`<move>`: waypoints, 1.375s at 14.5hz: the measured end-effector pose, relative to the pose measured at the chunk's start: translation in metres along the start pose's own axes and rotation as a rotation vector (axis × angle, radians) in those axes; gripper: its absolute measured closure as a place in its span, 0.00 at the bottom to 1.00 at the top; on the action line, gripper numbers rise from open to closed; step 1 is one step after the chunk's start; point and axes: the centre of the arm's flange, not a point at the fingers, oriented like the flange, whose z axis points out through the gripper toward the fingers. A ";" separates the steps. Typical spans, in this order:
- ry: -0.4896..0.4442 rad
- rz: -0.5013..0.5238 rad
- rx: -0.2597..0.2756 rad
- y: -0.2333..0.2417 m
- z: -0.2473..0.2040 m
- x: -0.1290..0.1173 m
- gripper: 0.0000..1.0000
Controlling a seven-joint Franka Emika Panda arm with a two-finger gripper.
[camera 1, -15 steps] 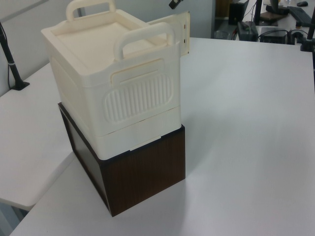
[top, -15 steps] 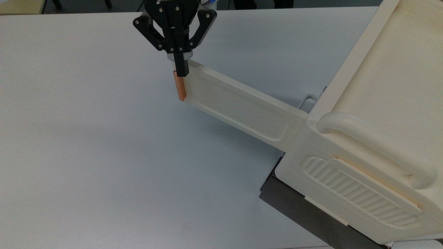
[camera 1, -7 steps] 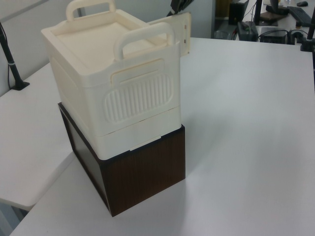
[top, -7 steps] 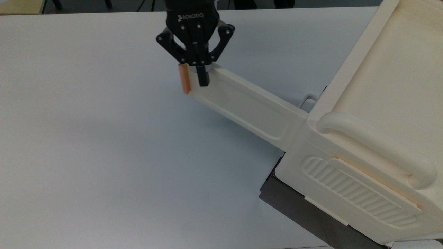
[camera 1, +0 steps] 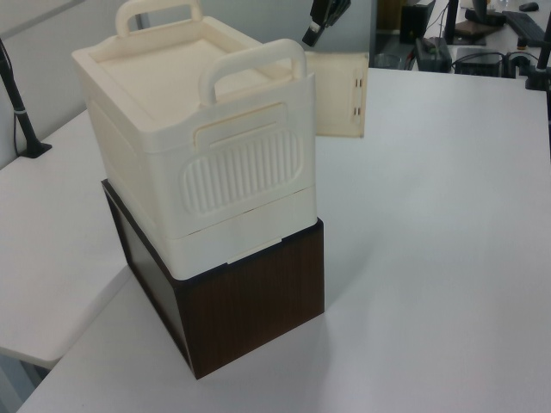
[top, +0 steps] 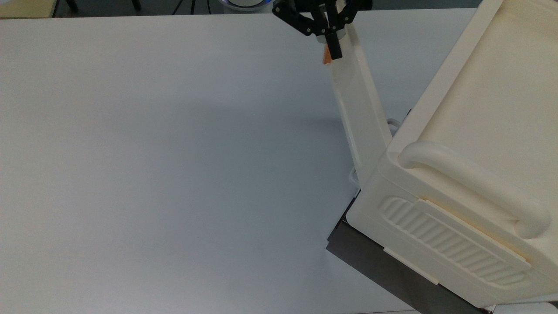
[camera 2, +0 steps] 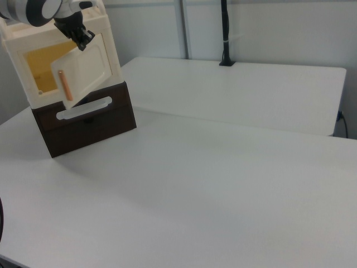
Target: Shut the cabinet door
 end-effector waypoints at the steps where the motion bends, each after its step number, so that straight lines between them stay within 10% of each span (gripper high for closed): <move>1: -0.006 -0.006 0.008 -0.006 0.002 -0.002 0.99; 20: -0.033 -0.224 0.101 -0.114 0.076 -0.044 0.99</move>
